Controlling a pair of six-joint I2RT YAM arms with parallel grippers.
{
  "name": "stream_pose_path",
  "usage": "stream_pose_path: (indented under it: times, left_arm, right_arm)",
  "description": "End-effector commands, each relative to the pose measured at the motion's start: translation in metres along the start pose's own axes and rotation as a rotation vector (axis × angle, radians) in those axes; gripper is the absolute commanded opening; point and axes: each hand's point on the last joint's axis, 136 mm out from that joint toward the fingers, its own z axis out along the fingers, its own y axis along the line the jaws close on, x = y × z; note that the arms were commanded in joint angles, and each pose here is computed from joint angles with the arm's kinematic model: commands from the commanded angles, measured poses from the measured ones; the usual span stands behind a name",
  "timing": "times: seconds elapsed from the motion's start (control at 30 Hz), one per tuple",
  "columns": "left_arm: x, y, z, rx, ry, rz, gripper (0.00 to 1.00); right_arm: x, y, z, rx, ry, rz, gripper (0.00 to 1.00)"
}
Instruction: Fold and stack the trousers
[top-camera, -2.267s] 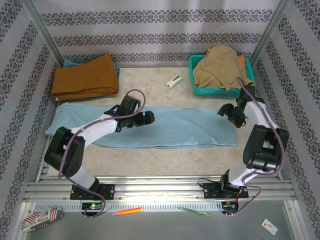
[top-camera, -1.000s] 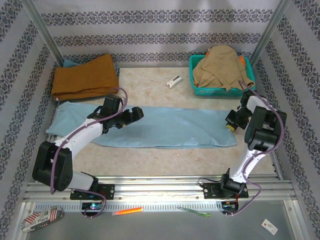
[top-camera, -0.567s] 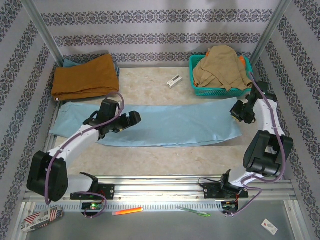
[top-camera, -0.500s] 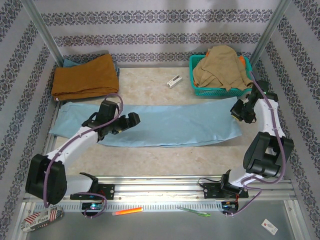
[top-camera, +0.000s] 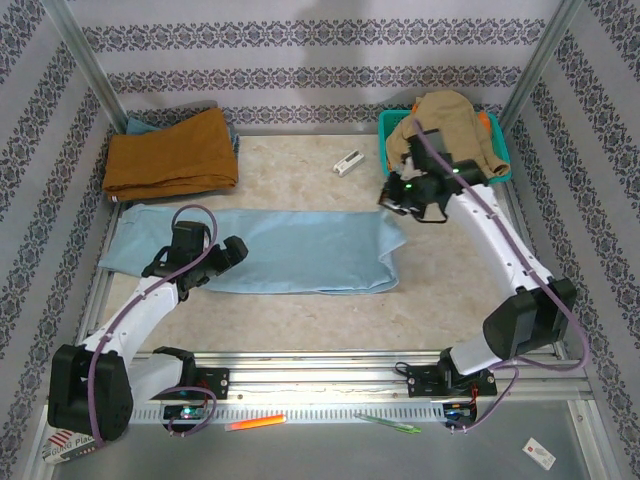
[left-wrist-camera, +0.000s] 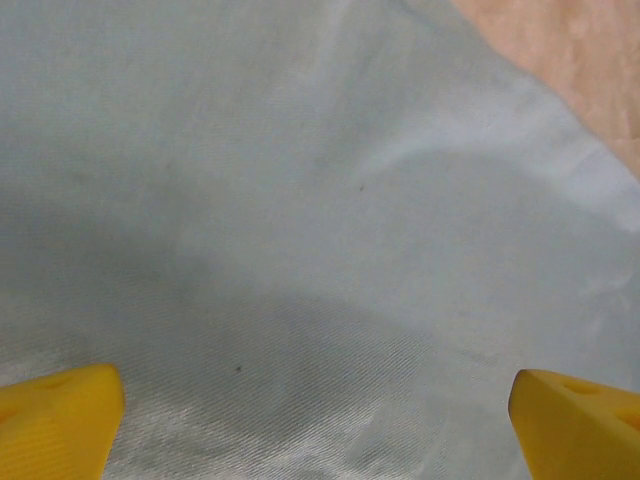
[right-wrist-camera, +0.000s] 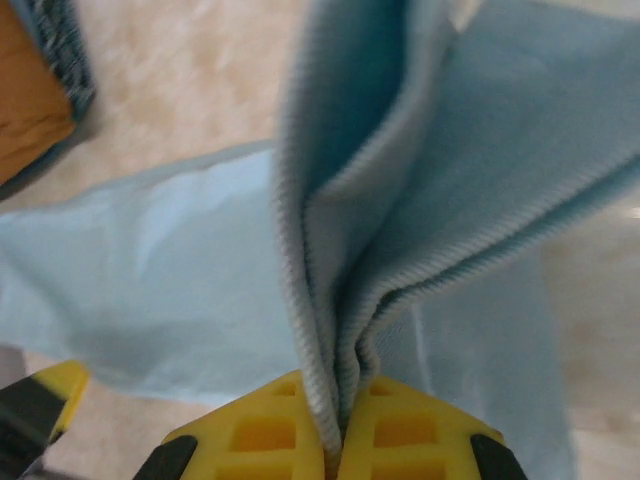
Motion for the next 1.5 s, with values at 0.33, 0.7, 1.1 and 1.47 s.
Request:
stream_pose_path:
  times: [0.33, 0.7, 1.1, 1.47]
  left_arm:
    - [-0.002, 0.050, 0.012, -0.161, -0.068, -0.100, 1.00]
    - [0.012, 0.052, 0.030, -0.132, 0.004, -0.112, 1.00]
    - [0.016, 0.048, 0.027, -0.107, 0.019, -0.122, 1.00]
    - [-0.004, 0.022, -0.036, -0.049, -0.070, -0.099, 1.00]
  right_arm:
    - [0.057, 0.135, 0.095, -0.030, 0.066, 0.002, 0.00]
    - [0.086, 0.175, 0.175, -0.018, 0.124, 0.036, 0.00]
    - [0.118, 0.186, 0.235, -0.045, 0.247, 0.090, 0.25]
    - [0.100, 0.217, 0.166, -0.190, 0.255, -0.110, 0.65]
